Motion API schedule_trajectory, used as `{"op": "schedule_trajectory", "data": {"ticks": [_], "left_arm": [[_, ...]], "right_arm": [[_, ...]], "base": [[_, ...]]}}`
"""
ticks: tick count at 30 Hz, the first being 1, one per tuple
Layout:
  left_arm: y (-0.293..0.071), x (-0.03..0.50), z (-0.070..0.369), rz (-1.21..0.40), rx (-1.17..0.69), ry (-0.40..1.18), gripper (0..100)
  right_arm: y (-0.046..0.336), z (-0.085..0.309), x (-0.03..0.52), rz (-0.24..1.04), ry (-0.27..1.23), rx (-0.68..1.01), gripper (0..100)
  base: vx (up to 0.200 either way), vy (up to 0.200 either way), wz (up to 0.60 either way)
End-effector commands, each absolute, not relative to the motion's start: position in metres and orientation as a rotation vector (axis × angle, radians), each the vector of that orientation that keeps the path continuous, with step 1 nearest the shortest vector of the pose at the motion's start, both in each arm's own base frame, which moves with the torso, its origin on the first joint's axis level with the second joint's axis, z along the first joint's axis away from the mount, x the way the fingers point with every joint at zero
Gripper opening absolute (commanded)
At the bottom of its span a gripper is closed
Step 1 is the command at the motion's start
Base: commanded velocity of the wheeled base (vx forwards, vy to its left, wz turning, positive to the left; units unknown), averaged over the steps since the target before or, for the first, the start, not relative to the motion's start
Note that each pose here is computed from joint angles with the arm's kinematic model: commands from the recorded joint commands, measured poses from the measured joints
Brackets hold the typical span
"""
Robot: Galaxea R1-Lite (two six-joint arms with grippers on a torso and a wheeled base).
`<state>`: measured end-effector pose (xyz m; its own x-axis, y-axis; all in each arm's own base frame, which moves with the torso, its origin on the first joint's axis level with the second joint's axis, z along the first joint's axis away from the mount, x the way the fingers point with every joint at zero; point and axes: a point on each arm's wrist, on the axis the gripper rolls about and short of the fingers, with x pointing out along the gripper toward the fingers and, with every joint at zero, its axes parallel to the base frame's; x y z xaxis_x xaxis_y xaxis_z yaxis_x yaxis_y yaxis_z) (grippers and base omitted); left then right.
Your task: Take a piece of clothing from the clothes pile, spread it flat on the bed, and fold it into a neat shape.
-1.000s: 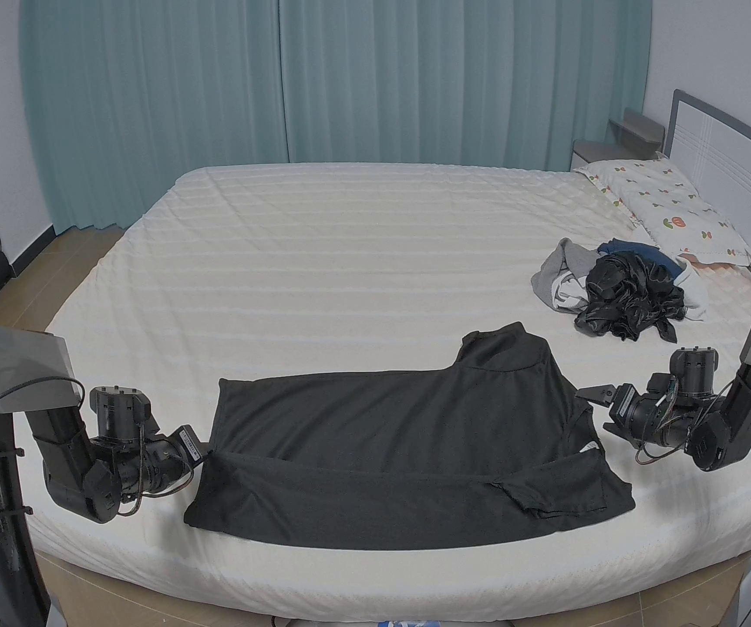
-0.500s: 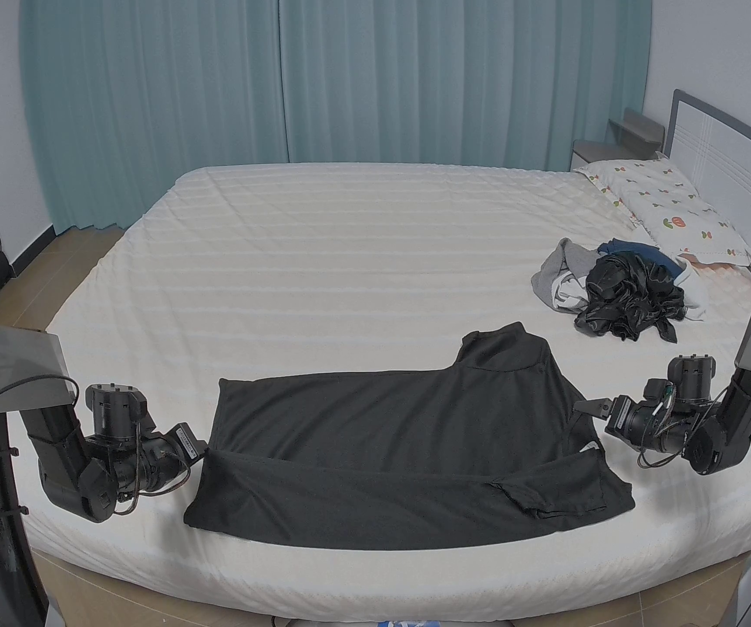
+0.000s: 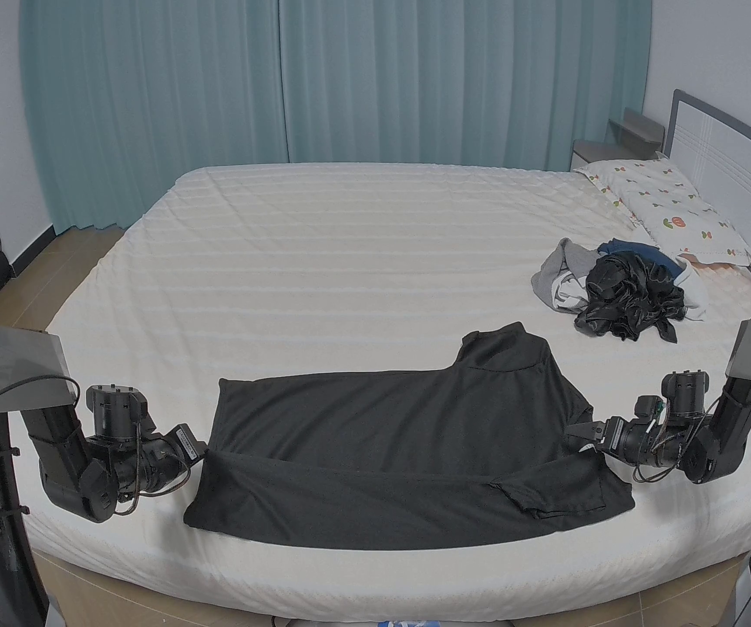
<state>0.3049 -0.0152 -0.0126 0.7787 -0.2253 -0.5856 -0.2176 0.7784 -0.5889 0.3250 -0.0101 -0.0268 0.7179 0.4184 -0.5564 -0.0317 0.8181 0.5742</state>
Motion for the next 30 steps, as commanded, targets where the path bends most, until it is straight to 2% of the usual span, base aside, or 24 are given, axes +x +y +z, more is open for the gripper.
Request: {"op": "schedule_trajectory", "data": {"ticks": [1, 11, 26, 27, 30], "left_arm": [[-0.015, 0.305, -0.014, -0.003, -0.694, 0.697, 0], [-0.015, 0.305, -0.015, -0.003, -0.694, 0.698, 0], [-0.015, 0.305, -0.016, -0.002, -0.697, 0.702, 0], [-0.015, 0.305, -0.016, -0.002, -0.697, 0.702, 0], [-0.015, 0.305, -0.016, -0.001, -0.697, 0.701, 0]], "right_arm": [[-0.01, -0.029, 0.324, 0.264, 0.744, 0.566, 100], [-0.014, -0.016, 0.316, 0.301, 0.655, 0.561, 100], [-0.008, -0.039, 0.312, 0.332, 0.715, 0.519, 100], [-0.008, -0.04, 0.311, 0.334, 0.718, 0.511, 0], [-0.01, -0.044, 0.31, 0.334, 0.721, 0.485, 0]], "base": [[0.0, 0.0, 0.0], [0.0, 0.0, 0.0], [0.0, 0.0, 0.0], [0.0, 0.0, 0.0], [0.0, 0.0, 0.0]]}}
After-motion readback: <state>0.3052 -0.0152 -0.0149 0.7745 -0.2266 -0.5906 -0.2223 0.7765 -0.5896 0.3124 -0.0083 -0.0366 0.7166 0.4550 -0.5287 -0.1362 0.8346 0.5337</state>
